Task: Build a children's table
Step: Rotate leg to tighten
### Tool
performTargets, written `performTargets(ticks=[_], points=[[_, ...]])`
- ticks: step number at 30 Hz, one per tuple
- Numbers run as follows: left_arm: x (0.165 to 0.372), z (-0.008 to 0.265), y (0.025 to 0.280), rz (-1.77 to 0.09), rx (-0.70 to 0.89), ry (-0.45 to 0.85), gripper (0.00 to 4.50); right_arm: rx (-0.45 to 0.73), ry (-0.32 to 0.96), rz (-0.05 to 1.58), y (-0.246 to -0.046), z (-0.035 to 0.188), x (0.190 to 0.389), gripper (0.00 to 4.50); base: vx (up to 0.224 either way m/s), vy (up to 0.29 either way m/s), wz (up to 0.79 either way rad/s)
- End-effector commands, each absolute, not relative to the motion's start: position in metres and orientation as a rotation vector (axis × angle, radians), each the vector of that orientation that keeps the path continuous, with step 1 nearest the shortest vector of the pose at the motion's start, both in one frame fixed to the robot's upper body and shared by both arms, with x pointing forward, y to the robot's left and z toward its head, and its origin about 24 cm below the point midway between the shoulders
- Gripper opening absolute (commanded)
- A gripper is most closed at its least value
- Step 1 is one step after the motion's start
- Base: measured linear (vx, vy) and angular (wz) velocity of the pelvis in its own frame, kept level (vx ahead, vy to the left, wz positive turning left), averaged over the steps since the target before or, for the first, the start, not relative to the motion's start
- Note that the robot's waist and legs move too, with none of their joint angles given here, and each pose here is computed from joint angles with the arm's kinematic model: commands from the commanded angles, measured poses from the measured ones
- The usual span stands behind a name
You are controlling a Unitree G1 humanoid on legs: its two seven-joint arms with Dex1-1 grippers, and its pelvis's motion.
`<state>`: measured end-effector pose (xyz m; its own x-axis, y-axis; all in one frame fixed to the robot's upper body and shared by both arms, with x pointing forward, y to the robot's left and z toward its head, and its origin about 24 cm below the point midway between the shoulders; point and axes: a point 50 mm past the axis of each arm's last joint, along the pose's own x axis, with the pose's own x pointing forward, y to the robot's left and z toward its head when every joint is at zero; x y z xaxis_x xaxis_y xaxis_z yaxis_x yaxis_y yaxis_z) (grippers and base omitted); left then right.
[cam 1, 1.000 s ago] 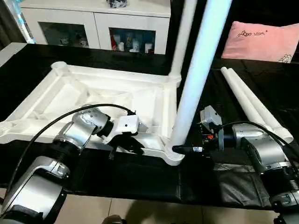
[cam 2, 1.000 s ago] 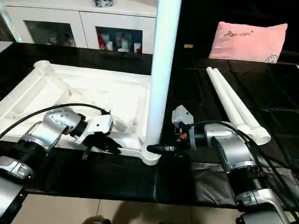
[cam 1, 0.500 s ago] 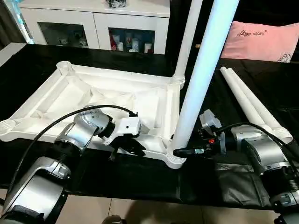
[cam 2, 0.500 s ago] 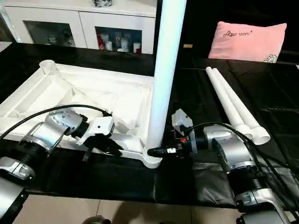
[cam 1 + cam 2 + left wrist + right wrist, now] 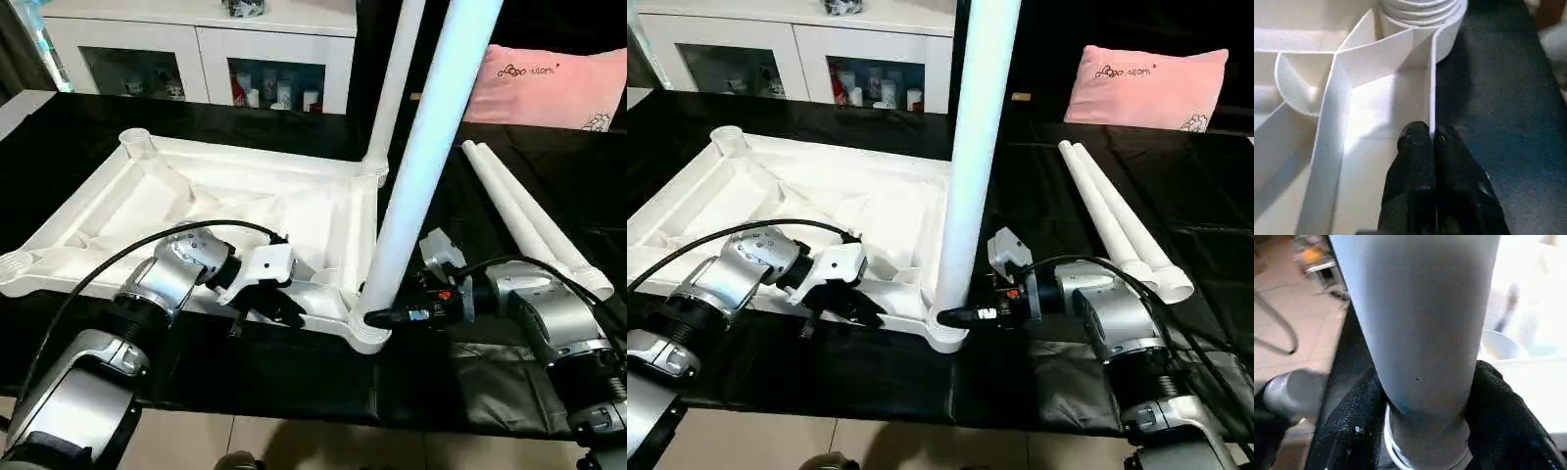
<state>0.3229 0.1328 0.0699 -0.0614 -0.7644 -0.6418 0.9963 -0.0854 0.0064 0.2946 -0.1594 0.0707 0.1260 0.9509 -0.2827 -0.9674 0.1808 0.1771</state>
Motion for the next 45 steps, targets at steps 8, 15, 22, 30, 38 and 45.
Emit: performTargets(ticks=[8, 15, 22, 30, 38, 45], points=[[0.35, 0.083, 0.098, -1.179, 0.328, 0.405, 0.0, 0.07, 0.34, 0.98, -0.13, 0.057, 0.314, 1.97, 0.0, 0.0, 0.0], [0.36, 0.087, 0.068, -0.979, 0.221, 0.418, 0.0, 0.128, 0.397, 0.647, -0.091, 0.043, 0.333, 1.96, 0.0, 0.0, 0.0], [0.358, 0.087, 0.064, -0.983, 0.253, 0.409, 0.0, 0.155, 0.359, 0.651, -0.079, 0.049, 0.333, 2.75, 0.0, 0.0, 0.0], [0.356, 0.083, 0.079, -1.007, 0.295, 0.423, 0.0, 0.166, 0.331, 0.708, -0.092, 0.051, 0.326, 3.46, 0.0, 0.0, 0.0], [0.347, 0.079, 0.103, -1.163, 0.344, 0.448, 0.0, 0.11, 0.302, 0.915, -0.127, 0.058, 0.305, 4.23, 0.0, 0.0, 0.0], [0.337, 0.077, 0.118, -1.328, 0.413, 0.461, 0.0, 0.048, 0.272, 1.039, -0.16, 0.068, 0.297, 4.46, 0.0, 0.0, 0.0]])
